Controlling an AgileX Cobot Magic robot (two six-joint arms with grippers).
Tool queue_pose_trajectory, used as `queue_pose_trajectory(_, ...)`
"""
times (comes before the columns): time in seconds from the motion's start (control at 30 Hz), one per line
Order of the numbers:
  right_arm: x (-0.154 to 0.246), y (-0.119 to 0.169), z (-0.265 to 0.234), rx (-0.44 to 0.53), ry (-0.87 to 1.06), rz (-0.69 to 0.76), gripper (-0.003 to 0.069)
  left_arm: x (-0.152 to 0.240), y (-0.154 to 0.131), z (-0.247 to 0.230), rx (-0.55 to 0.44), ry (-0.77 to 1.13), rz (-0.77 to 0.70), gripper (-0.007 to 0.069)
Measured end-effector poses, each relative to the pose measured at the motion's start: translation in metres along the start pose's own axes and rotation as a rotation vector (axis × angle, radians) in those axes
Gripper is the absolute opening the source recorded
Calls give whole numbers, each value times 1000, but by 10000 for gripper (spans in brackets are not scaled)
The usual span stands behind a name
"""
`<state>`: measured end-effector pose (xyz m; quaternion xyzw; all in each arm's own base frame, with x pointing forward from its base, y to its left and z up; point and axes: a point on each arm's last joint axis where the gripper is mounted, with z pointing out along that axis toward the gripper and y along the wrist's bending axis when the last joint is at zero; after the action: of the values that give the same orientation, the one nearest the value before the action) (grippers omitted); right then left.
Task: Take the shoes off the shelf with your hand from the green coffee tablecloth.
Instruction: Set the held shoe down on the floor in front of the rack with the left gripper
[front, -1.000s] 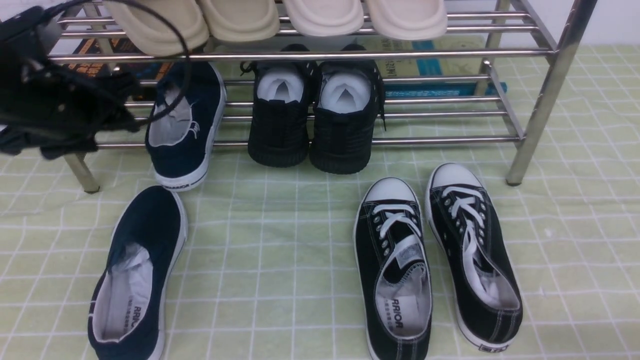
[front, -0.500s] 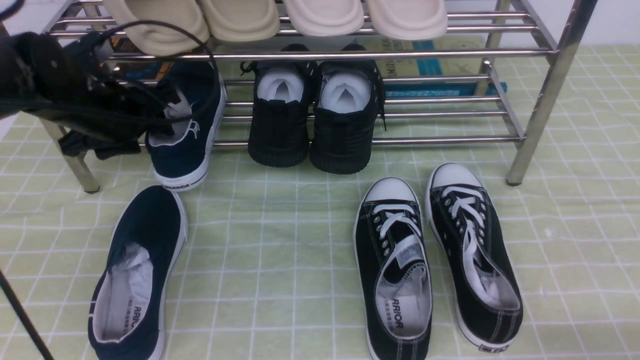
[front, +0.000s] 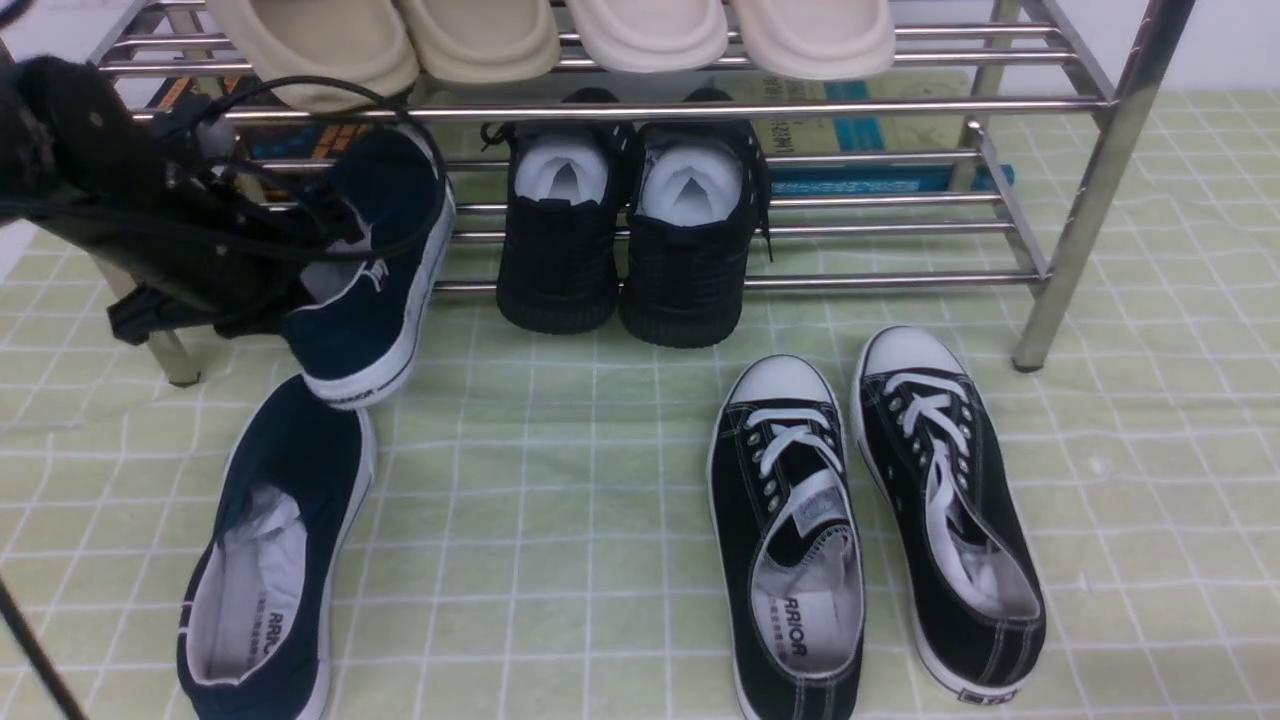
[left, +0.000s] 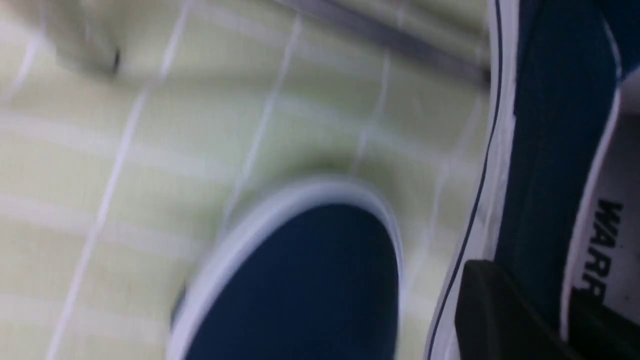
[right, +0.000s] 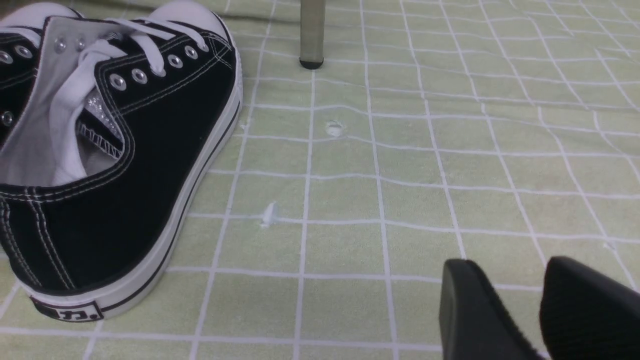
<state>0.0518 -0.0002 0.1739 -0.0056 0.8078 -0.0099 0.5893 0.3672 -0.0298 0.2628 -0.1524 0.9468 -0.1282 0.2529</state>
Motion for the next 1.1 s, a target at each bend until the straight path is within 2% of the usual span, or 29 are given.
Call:
queue_pose_trajectory(0.23, 0, 0, 0, 0, 0, 0, 237, 25, -21, -43, 11, 124, 77, 25)
queue_pose_trajectory(0.27, 0, 0, 0, 0, 0, 0, 237, 35, -33, -50, 18, 150, 117, 25)
queue_pose_trajectory(0.37, 0, 0, 0, 0, 0, 0, 237, 45, -46, -53, 14, 172, 140, 25)
queue_pose_trajectory(0.5, 0, 0, 0, 0, 0, 0, 237, 68, -71, -53, -67, 183, 195, 25)
queue_pose_trajectory(0.77, 0, 0, 0, 0, 0, 0, 237, 89, -80, -62, -264, 175, 238, 25)
queue_pose_trajectory(1.1, 0, 0, 0, 0, 0, 0, 237, 118, -81, -48, -273, 188, 212, 25)
